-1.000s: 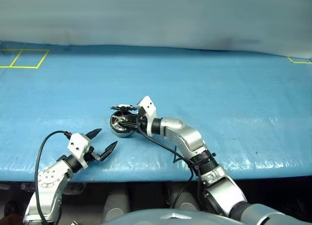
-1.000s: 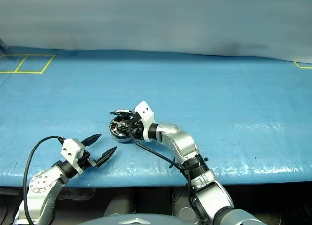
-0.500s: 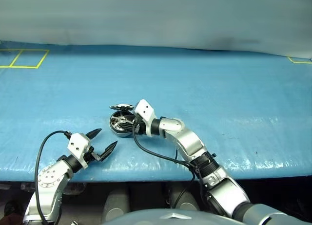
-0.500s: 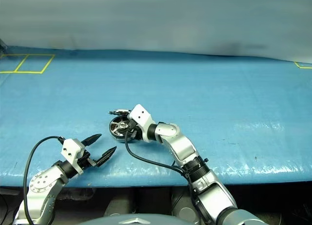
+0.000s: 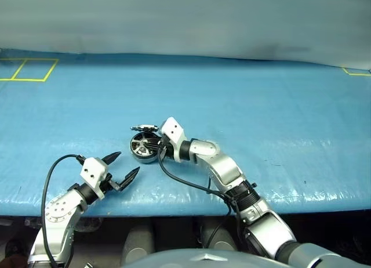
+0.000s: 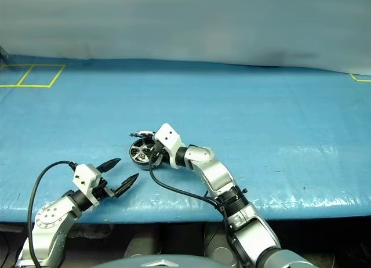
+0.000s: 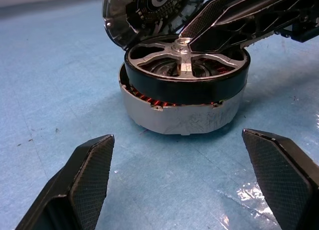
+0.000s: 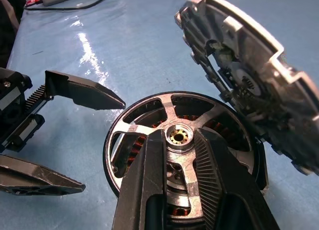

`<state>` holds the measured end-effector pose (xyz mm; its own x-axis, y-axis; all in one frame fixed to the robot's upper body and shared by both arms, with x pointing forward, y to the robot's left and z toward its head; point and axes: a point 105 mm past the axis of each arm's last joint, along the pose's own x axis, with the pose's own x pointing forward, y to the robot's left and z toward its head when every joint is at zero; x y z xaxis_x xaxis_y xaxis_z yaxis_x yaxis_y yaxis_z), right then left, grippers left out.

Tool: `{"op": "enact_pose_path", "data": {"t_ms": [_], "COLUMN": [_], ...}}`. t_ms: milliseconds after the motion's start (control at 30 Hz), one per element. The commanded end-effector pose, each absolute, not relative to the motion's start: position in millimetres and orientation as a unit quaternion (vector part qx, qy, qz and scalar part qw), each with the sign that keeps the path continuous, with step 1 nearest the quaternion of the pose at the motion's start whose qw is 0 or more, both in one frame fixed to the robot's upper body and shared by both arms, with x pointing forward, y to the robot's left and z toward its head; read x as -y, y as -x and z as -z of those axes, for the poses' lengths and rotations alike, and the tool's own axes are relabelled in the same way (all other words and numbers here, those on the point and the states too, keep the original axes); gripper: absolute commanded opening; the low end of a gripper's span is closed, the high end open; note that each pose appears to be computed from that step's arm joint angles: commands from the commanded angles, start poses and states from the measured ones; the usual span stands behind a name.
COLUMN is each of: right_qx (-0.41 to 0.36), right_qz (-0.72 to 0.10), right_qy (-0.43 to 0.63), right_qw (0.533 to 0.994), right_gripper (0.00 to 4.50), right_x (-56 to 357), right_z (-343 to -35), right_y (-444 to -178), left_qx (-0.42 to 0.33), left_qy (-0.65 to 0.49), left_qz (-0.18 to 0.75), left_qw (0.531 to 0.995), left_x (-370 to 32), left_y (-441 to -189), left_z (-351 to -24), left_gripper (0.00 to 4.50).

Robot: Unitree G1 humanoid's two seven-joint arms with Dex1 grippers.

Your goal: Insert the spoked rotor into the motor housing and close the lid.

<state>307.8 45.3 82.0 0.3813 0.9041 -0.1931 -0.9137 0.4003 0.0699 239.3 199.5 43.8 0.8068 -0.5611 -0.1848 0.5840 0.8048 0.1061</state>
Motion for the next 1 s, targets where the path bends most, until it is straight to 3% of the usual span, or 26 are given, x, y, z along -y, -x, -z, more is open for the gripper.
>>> {"op": "enact_pose_path", "data": {"t_ms": [33, 400, 1000], "right_qx": [-0.071, -0.046, -0.022], "right_qz": [-0.557, -0.56, -0.538], "right_qy": [0.006, 0.019, 0.094], "right_qw": [0.827, 0.827, 0.837], "right_gripper": [0.46, 0.46, 0.46], "right_x": [-50, -50, -48], "right_z": [-101, -114, -99], "right_y": [-305, -303, -309], "left_qx": [-0.054, -0.055, -0.058], "left_qy": [-0.085, -0.082, -0.081], "left_qz": [0.3, 0.3, 0.302], "left_qw": [0.948, 0.949, 0.948], "left_x": [-200, -199, -198], "left_y": [-240, -239, -238], "left_z": [-52, -51, -50], "left_gripper": [4.5, 4.5, 4.5]}}
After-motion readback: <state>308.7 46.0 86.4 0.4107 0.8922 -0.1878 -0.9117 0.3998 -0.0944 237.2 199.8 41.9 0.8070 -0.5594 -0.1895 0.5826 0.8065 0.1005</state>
